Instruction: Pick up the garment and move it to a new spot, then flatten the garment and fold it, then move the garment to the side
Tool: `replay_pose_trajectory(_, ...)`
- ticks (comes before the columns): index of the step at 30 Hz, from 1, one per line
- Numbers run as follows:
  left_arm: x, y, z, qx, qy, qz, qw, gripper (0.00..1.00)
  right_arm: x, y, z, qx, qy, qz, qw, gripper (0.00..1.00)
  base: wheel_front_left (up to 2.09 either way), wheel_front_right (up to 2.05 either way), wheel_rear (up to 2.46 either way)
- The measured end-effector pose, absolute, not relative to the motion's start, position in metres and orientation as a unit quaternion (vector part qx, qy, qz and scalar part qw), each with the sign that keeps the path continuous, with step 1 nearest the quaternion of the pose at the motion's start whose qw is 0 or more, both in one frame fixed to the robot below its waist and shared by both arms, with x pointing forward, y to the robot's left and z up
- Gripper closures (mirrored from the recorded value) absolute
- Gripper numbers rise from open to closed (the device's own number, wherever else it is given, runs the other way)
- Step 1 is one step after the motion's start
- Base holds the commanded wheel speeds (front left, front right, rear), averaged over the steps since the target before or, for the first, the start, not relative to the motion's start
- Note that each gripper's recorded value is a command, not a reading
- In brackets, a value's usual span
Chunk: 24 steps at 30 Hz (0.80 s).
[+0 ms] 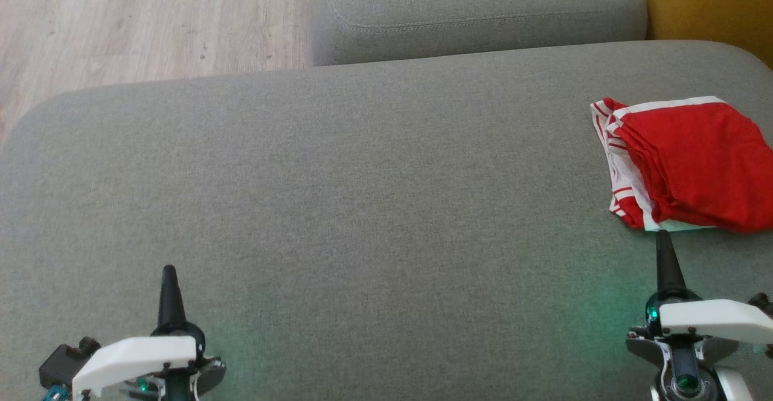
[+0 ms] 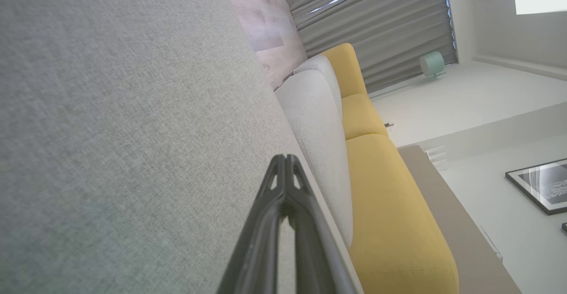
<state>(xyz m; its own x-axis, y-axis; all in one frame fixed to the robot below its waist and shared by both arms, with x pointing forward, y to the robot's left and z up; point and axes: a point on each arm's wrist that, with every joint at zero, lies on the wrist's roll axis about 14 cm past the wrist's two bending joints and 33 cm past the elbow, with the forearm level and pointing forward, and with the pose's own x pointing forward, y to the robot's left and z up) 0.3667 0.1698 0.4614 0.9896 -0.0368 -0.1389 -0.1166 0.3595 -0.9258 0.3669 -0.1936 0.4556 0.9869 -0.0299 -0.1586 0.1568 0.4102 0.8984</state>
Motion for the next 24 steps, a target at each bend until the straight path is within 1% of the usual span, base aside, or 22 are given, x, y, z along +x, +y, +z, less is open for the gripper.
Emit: replay_pose_trajectory(24, 0.3698, 0.1782, 0.4676, -0.655, 0.059, 0.028, 0.753, 1.00, 0.3677, -0.1997, 0.4623, 0.647, 0.045, -0.057, 0.759, 1.00, 0.00, 0.00, 0.00)
